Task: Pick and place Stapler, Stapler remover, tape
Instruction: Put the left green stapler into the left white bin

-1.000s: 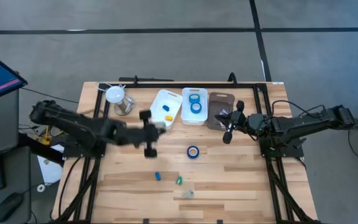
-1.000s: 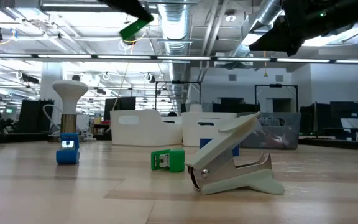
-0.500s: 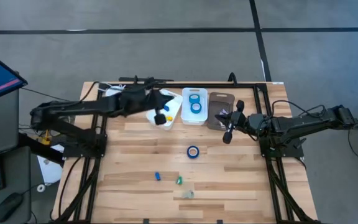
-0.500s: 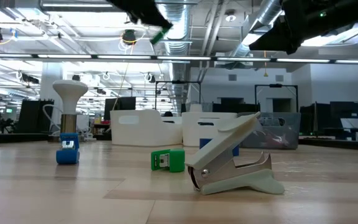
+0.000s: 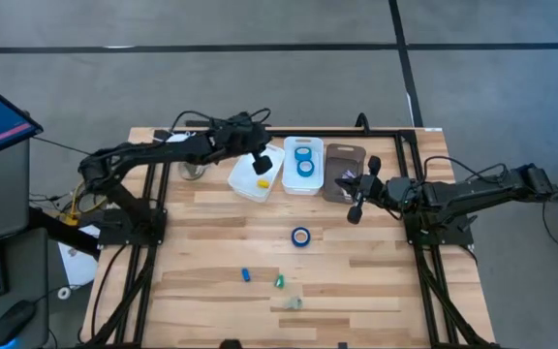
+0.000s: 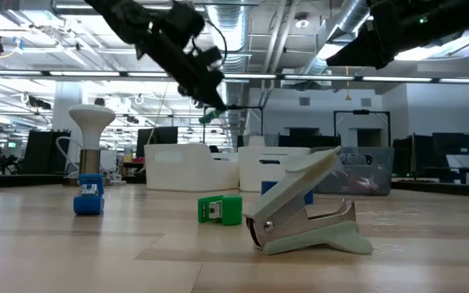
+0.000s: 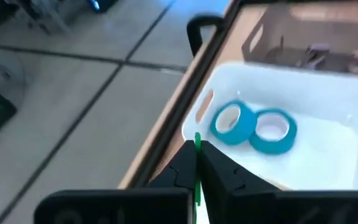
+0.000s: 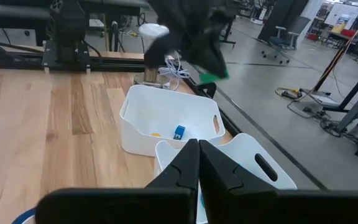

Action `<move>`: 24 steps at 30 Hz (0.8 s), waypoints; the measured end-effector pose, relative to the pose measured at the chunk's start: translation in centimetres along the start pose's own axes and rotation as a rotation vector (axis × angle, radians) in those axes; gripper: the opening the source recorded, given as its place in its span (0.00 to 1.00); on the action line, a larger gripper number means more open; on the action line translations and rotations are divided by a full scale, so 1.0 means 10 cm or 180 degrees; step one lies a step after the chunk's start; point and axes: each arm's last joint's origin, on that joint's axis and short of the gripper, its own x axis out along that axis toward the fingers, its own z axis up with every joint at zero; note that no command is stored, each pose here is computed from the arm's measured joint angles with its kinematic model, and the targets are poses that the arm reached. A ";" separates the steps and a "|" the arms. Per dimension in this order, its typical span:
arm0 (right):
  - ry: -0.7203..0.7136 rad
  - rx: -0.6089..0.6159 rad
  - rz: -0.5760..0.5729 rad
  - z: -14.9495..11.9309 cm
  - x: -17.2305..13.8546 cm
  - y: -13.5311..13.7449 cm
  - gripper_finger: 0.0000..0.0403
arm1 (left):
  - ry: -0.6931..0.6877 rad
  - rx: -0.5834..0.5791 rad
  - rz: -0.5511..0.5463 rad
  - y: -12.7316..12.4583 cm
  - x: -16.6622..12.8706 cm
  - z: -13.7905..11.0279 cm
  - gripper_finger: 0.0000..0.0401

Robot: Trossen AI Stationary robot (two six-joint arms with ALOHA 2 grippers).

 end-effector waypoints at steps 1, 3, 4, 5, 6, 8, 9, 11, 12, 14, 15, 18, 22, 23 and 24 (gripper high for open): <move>0.0000 0.0000 0.0000 0.00 0.00 0.00 0.00 | 0.0050 -0.0030 0.0002 0.01 0.05 -0.04 0.01; -0.0001 0.0002 0.0000 0.00 0.00 0.00 0.00 | 0.0127 -0.0084 0.0006 0.02 0.13 -0.10 0.01; -0.0001 0.0002 0.0000 0.00 0.00 0.00 0.00 | 0.0172 -0.0124 0.0008 0.02 0.17 -0.13 0.01; -0.0005 0.0004 0.0000 0.00 0.00 0.00 0.00 | 0.0209 -0.0163 0.0015 0.03 0.20 -0.16 0.01; -0.0006 0.0006 -0.0005 0.00 0.00 0.00 0.00 | 0.0243 -0.0212 0.0022 0.03 0.23 -0.18 0.01; -0.0003 0.0012 -0.0036 0.00 0.01 -0.01 0.00 | 0.0306 -0.0290 0.0031 0.04 0.28 -0.23 0.01; 0.0000 0.0014 -0.0055 0.00 0.01 -0.02 0.00 | 0.0333 -0.0322 0.0035 0.04 0.30 -0.25 0.01; 0.0006 0.0019 -0.0093 0.00 0.01 -0.03 0.00 | 0.0366 -0.0414 0.0039 0.03 0.33 -0.27 0.01; 0.0010 0.0022 -0.0110 0.00 0.02 -0.04 0.00 | 0.0383 -0.0472 0.0037 0.03 0.34 -0.28 0.01; 0.0017 0.0031 -0.0141 0.00 0.03 -0.06 0.00 | 0.0440 -0.0586 0.0034 0.02 0.36 -0.31 0.01; 0.0021 0.0034 -0.0155 0.00 0.03 -0.07 0.00 | 0.0454 -0.0631 0.0033 0.01 0.37 -0.32 0.01; 0.0047 0.0035 -0.0192 -0.01 0.04 -0.09 0.00 | 0.0501 -0.0711 -0.0027 -0.02 0.36 -0.33 0.01; 0.0055 0.0040 -0.0221 -0.02 0.05 -0.10 0.00 | 0.0502 -0.0888 -0.0070 -0.03 0.36 -0.33 0.01; 0.0054 0.0039 -0.0220 -0.02 0.05 -0.10 0.00 | 0.0502 -0.0896 -0.0070 -0.03 0.36 -0.33 0.01; 0.0054 0.0040 -0.0220 -0.02 0.05 -0.10 0.00 | 0.0502 -0.0897 -0.0070 -0.03 0.36 -0.33 0.01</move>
